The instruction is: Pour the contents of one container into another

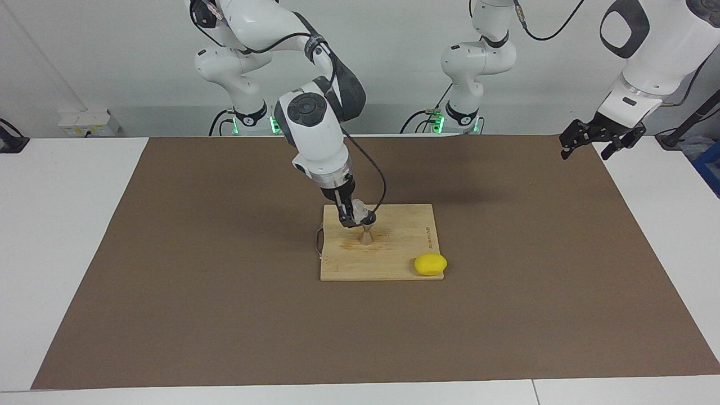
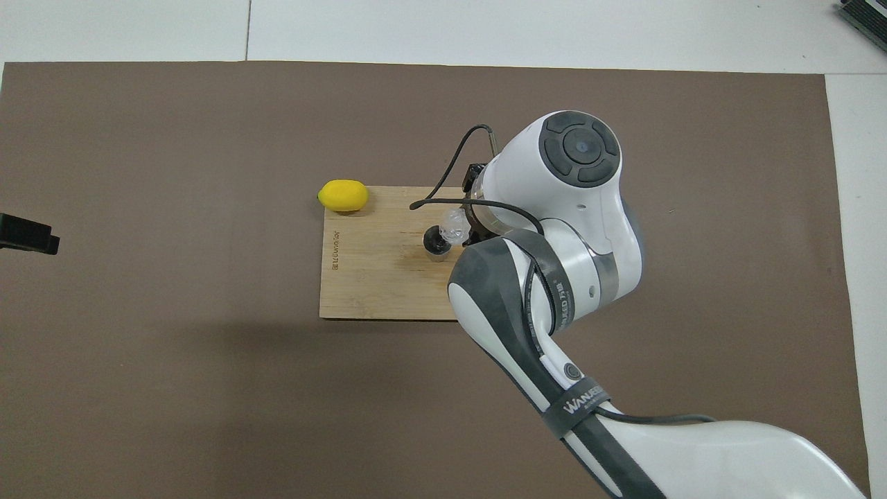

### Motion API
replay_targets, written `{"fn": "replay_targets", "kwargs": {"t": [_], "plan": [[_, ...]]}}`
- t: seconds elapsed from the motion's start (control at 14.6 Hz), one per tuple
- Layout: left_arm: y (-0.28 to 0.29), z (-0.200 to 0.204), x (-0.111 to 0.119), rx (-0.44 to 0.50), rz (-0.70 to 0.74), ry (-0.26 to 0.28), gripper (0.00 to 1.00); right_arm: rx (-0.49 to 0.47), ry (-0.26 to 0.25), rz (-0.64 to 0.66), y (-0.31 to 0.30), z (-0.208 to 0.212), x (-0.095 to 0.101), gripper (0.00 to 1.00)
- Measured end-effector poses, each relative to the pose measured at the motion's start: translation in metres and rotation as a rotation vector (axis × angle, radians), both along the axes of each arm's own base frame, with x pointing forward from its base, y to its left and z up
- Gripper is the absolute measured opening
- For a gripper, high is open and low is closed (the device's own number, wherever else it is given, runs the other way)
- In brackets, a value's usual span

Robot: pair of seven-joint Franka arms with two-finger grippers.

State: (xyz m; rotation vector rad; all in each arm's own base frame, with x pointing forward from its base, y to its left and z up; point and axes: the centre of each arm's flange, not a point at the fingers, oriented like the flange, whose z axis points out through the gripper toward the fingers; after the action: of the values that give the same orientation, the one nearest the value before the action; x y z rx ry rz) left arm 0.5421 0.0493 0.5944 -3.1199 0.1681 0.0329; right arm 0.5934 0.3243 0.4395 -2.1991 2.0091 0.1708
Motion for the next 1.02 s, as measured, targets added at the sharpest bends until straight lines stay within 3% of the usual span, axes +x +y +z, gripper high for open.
{"fn": "replay_targets", "kwargs": {"t": [1.02], "plan": [[0.000,0.003,0.004,0.001,0.032,-0.033,1.00,-0.034,-0.011,0.011,0.010,-0.003,-0.002,0.51]]}}
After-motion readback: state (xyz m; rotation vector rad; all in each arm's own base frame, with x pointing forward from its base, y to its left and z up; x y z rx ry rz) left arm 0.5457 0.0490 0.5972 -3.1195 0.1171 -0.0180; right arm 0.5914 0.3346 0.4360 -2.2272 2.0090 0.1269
